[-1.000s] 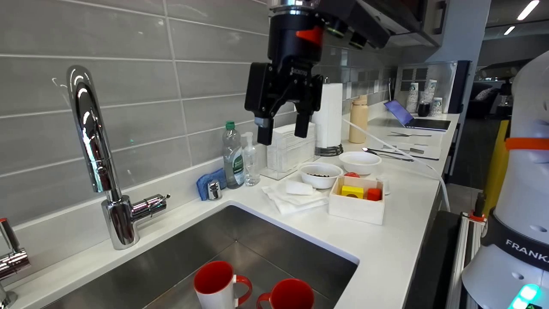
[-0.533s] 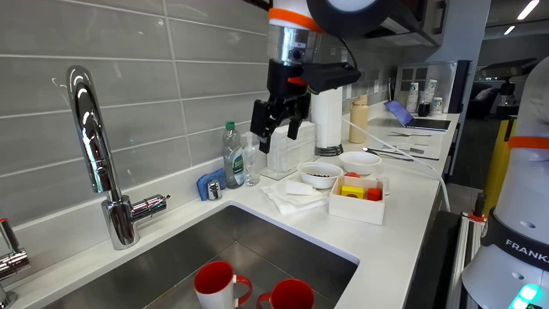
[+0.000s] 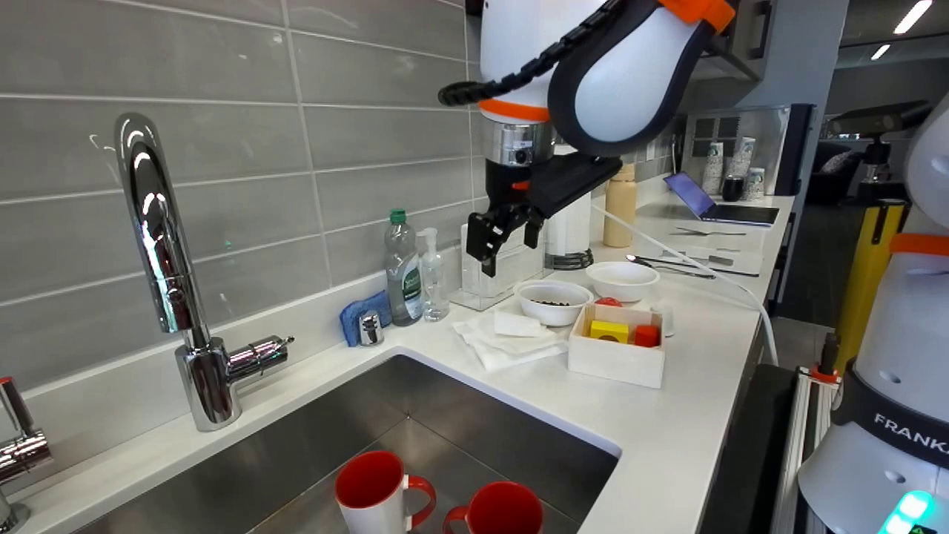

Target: Pour some contents of the left bowl into the one on the right

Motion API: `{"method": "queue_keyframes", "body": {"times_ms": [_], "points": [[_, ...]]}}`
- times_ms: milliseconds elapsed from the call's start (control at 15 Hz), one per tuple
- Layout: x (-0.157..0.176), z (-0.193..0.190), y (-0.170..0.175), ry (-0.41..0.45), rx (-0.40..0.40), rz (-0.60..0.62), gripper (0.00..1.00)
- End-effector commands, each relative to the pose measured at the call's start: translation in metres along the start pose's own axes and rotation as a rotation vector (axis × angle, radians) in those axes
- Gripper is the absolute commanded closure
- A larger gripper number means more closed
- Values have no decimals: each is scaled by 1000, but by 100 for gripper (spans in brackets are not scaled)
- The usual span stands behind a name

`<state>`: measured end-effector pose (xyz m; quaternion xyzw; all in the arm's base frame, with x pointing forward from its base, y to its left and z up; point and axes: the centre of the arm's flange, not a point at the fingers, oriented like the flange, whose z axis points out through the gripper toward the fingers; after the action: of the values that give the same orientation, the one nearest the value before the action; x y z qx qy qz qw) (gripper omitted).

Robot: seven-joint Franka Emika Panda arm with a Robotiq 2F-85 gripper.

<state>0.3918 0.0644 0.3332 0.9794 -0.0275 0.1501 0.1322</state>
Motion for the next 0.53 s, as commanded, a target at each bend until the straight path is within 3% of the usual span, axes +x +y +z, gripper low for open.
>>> {"method": "queue_keyframes", "body": {"times_ms": [0,467], "points": [[2,39,12,-2,-58,50,0],[-2,81,44,-30,-81,45,0]]}}
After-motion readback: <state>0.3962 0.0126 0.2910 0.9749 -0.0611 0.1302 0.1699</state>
